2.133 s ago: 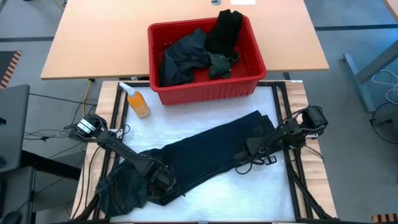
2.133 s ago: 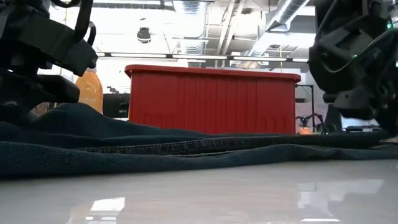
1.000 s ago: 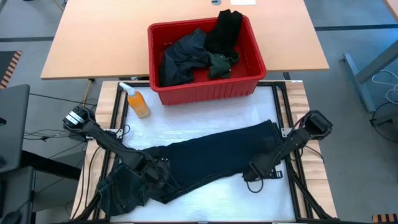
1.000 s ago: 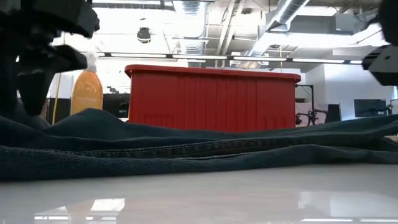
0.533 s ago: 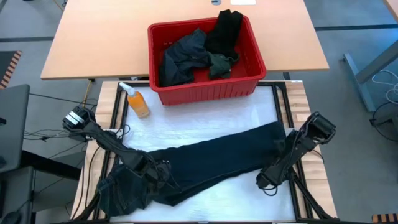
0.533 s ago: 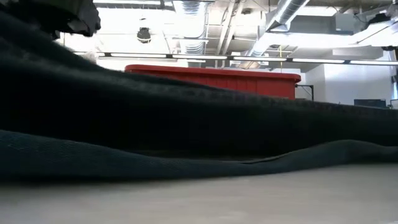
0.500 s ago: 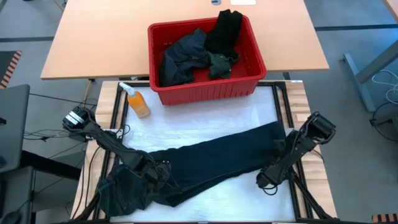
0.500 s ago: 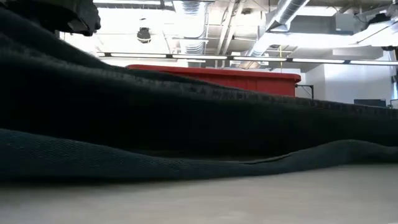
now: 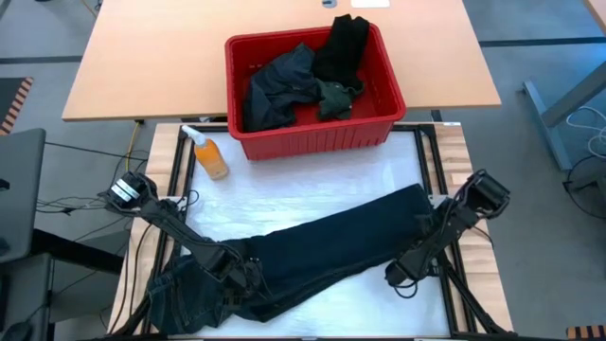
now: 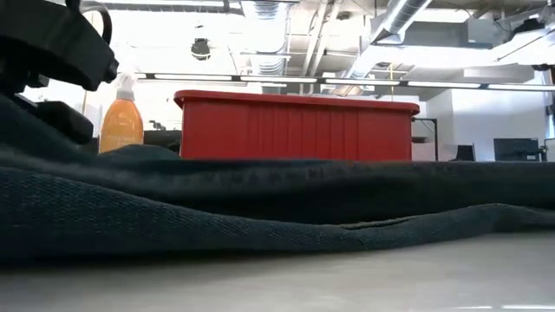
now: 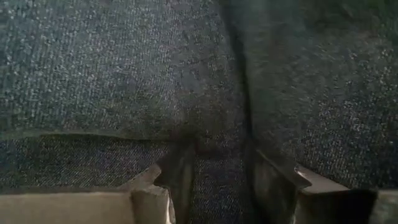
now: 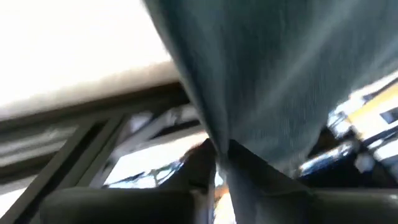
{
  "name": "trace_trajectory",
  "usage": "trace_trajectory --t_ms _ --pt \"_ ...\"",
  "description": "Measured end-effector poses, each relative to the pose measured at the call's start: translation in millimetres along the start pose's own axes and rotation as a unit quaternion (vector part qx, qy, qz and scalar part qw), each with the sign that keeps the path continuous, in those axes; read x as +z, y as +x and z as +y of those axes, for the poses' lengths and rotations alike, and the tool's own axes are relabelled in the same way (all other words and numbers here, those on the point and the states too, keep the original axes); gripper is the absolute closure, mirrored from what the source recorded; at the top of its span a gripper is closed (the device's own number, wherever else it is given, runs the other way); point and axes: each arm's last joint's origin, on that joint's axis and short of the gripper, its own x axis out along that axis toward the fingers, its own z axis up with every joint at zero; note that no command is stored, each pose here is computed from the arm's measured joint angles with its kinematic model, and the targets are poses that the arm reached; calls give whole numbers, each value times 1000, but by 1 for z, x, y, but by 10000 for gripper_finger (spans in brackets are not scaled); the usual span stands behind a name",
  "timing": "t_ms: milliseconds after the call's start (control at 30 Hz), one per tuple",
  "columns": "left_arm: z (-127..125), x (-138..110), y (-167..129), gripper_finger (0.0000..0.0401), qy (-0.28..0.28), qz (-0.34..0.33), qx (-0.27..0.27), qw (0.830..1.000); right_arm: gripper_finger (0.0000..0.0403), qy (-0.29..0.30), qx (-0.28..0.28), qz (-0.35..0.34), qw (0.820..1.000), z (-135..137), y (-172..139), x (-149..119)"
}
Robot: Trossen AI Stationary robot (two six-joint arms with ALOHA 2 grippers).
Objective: Fold Laundry from Bin
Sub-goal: Fold the dark blue jeans
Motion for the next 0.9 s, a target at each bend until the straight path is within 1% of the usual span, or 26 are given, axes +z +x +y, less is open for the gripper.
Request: trace_trajectory --t_ms 67,167,233,300,333,400,500,567,667,767,833,900 --pt "3 -3 -2 266 -8 14 9 1000 323 12 10 2 1000 -1 -12 -2" --pt "10 -7 -4 266 -28 44 31 998 299 24 45 -44 998 -4 -28 -8" --pt "16 -10 -5 266 -47 65 53 995 282 55 51 -82 994 -12 -40 -12" --pt "21 -11 -6 266 -66 81 67 992 267 94 60 -122 986 -21 -46 -17" --pt "22 -11 -6 266 -74 84 69 991 260 119 72 -152 979 -26 -49 -19" --pt "25 -12 -7 266 -86 91 76 989 251 181 92 -209 957 -38 -55 -21" --pt "27 -13 -7 266 -113 100 84 985 247 272 147 -265 913 -57 -57 -15" --pt "30 -14 -8 266 -138 114 88 980 247 310 183 -284 889 -70 -51 -8" --pt "34 -19 -10 266 -171 136 109 970 247 318 227 -299 870 -83 -37 10" --pt "34 -23 -10 266 -180 150 122 965 248 310 260 -290 867 -90 -18 29" --pt "33 -25 -10 266 -177 153 124 964 248 314 258 -278 870 -96 -3 40" --pt "33 -25 -10 266 -177 158 126 963 248 332 242 -277 869 -104 9 50"
